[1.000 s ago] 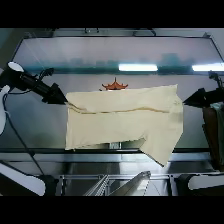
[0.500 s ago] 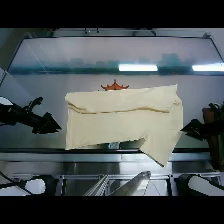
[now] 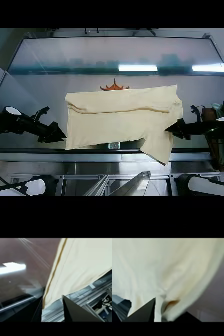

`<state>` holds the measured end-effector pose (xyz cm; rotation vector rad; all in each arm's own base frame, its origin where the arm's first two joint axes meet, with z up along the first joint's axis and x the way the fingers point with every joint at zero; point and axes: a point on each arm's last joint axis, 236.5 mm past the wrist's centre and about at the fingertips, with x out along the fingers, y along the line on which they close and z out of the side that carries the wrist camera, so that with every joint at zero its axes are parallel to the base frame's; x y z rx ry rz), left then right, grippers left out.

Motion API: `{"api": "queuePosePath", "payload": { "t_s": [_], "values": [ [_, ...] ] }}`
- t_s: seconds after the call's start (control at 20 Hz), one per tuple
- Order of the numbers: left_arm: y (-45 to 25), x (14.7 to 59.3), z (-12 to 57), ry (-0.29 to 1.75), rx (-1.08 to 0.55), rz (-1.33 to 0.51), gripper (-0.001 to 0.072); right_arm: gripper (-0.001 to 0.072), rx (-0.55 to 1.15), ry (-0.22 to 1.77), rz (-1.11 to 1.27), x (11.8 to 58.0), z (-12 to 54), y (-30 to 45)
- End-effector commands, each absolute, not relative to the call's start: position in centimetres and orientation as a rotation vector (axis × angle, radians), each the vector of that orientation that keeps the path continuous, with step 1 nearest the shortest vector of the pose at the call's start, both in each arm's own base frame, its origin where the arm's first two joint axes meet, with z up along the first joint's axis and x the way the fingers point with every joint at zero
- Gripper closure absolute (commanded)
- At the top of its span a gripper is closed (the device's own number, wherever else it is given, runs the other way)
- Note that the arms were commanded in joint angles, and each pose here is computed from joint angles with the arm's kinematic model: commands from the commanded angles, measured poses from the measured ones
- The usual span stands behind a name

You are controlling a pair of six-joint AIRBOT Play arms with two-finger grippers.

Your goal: Fold the shirts.

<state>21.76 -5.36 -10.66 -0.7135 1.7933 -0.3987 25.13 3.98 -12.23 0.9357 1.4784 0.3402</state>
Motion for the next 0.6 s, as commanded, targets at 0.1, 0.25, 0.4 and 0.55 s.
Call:
{"api": "queuePosePath", "payload": {
  "t_s": [0.1, 0.25, 0.4, 0.55],
  "values": [
    [-6.8, 20.5, -11.8, 1.827, -0.664, -0.410, 0.0428, 0.0468, 0.957, 1.465, 0.393, 25.4, -11.7, 5.1],
    [-7.9, 20.2, -11.8, 1.847, -0.615, -0.446, 0.0418, 0.0469, 0.965, 1.474, 0.411, 25.1, -11.4, 5.4],
    [-9.0, 19.8, -11.9, 1.862, -0.560, -0.480, 0.0419, 0.0468, 0.973, 1.483, 0.428, 24.9, -11.2, 5.7],
    [-10.0, 19.5, -11.9, 1.869, -0.507, -0.529, 0.0698, 0.0469, 0.994, 1.507, 0.471, 24.2, -10.4, 6.3]
  ]
}}
